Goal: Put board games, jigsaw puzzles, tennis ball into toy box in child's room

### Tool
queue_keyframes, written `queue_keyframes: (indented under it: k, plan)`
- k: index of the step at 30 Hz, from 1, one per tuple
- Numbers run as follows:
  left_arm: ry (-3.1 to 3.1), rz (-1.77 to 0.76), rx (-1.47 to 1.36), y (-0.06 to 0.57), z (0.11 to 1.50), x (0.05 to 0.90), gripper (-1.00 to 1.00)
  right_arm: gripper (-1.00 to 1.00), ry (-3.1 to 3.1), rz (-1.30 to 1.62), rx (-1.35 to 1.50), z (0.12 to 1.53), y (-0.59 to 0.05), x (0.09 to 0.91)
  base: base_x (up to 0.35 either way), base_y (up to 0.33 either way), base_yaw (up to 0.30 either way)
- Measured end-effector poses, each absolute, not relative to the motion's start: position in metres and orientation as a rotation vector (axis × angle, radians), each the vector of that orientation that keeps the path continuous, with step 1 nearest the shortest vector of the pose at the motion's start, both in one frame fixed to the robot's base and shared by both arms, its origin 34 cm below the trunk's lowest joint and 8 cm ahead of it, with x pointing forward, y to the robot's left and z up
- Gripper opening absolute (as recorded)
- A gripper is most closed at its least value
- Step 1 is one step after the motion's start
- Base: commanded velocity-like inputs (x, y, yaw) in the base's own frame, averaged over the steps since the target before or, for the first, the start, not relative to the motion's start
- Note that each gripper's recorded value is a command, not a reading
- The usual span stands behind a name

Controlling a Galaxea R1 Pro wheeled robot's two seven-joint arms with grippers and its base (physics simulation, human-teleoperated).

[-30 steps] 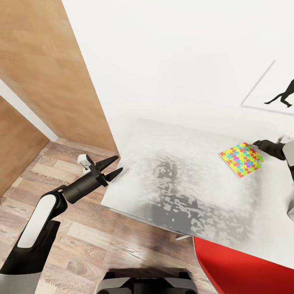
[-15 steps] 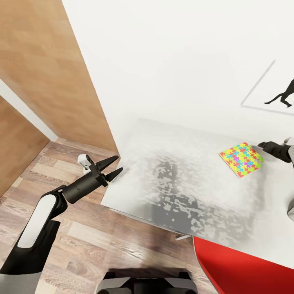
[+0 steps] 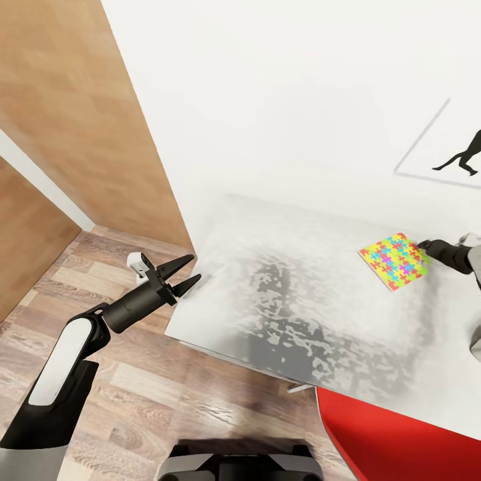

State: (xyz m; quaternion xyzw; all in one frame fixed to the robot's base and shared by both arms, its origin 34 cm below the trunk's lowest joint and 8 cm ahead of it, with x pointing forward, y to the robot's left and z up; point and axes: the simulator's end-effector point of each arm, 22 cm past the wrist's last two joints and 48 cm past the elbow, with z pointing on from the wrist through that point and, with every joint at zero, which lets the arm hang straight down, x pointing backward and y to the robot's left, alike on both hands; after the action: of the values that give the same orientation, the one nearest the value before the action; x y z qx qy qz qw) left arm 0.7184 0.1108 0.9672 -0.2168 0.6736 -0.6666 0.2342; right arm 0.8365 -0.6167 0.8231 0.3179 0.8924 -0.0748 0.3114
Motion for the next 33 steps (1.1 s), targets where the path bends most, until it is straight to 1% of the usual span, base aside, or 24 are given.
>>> queue_keyframes:
  k: [18,24,33]
  plan:
    - [1.848,-1.832,-0.595,0.11,0.968,0.718,1.0,1.0,2.352,-0.142,0.812,0.815,-0.604,0.832,0.0,0.0,0.008]
    - [1.848,-1.832,-0.593,0.11,0.968,0.718,1.0,1.0,2.354,-0.146,0.805,0.815,-0.604,0.831,0.0,0.0,0.155]
    - [1.845,-1.833,-0.59,0.11,0.971,0.718,1.0,1.0,2.356,-0.142,0.808,0.815,-0.603,0.83,0.0,0.0,0.238]
